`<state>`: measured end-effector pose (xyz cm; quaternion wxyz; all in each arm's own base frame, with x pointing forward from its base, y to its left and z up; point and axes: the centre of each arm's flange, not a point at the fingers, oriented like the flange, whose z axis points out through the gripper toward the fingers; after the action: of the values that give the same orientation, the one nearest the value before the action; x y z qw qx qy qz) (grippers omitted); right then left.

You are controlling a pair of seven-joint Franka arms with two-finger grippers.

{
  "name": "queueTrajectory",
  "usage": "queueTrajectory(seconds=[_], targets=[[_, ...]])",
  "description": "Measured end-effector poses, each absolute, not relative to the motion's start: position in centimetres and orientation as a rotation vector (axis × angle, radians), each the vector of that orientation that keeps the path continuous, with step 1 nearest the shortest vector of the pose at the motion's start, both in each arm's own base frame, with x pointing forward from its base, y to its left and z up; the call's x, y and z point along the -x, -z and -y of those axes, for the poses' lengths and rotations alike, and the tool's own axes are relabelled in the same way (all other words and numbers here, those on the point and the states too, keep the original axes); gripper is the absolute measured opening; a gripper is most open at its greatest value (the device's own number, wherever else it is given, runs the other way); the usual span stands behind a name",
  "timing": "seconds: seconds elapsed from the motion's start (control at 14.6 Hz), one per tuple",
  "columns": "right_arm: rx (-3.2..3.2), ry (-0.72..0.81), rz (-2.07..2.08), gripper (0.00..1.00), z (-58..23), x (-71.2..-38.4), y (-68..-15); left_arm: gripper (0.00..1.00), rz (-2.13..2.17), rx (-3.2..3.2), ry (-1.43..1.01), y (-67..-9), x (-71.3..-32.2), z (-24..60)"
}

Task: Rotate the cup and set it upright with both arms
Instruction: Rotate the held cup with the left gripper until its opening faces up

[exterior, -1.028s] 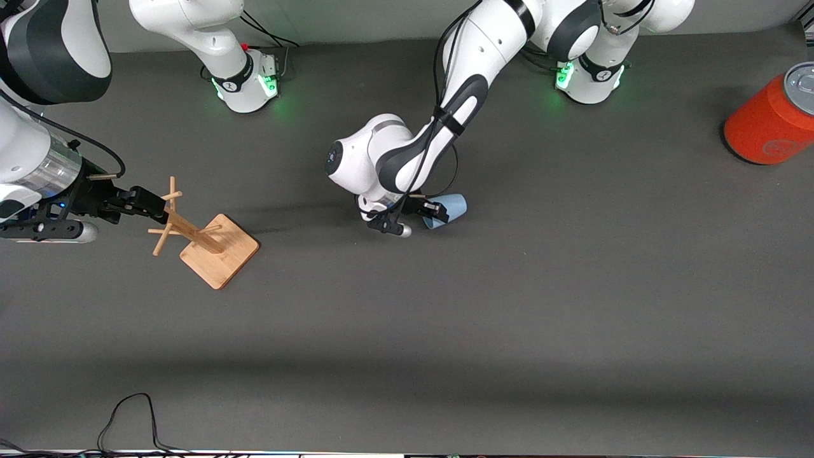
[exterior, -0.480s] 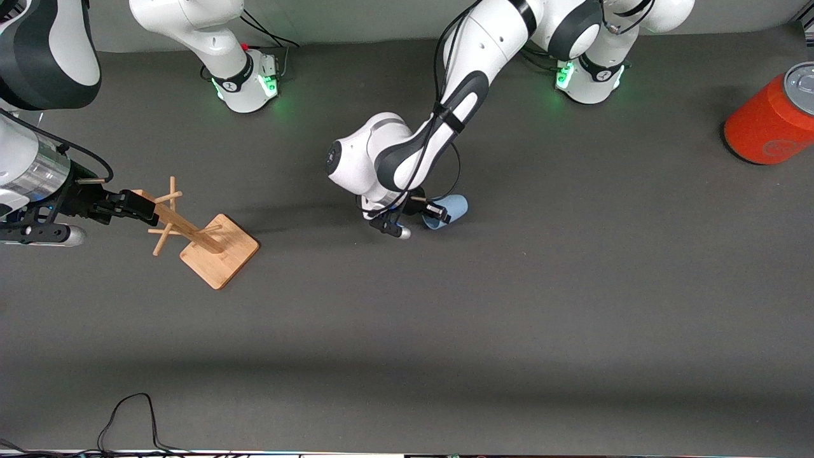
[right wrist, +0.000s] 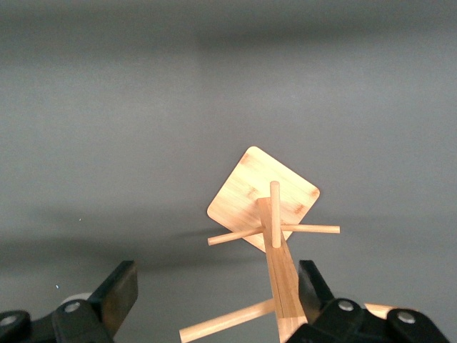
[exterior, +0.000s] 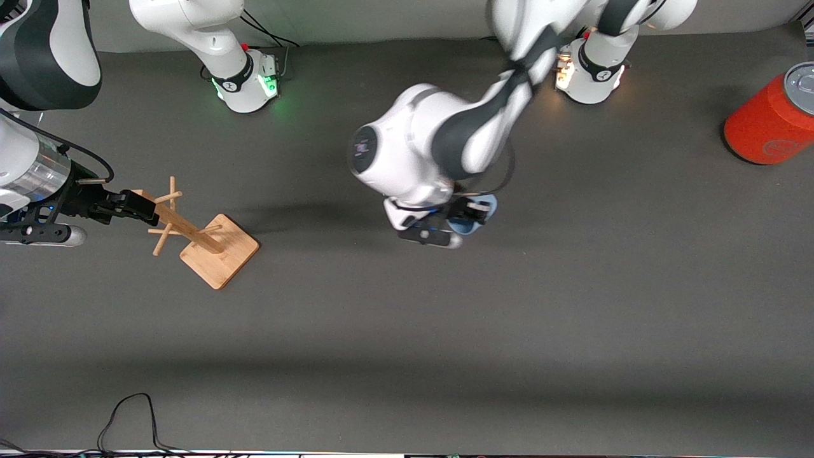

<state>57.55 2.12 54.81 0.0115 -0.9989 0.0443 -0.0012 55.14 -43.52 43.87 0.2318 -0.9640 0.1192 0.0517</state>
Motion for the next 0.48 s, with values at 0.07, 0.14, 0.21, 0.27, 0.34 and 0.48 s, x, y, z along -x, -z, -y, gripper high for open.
queueTrajectory(seconds=[0.07, 0.14, 0.21, 0.27, 0.34, 0.48], targets=[[3.116, 0.004, -0.140, 1.00, -2.1, -57.5, -54.8, 0.08, -0.276, 2.717, -0.147, -46.8, -56.4, 40.5], [3.116, 0.004, -0.144, 1.00, -1.9, -57.6, -54.8, 0.08, -0.233, 2.773, -0.146, -49.2, -57.4, 37.7], [3.116, 0.004, -0.150, 1.00, -1.7, -57.6, -54.8, 0.08, -0.197, 2.822, -0.137, -50.8, -58.0, 35.4], [3.116, 0.004, -0.154, 1.00, -1.5, -57.6, -54.8, 0.08, -0.170, 2.866, -0.120, -51.8, -58.4, 33.8], [3.116, 0.004, -0.157, 1.00, -1.4, -57.6, -54.8, 0.08, -0.152, 2.900, -0.100, -52.1, -58.5, 32.6], [3.116, 0.004, -0.157, 1.00, -1.4, -57.6, -54.8, 0.08, -0.127, 2.954, -0.060, -51.4, -58.6, 30.8]])
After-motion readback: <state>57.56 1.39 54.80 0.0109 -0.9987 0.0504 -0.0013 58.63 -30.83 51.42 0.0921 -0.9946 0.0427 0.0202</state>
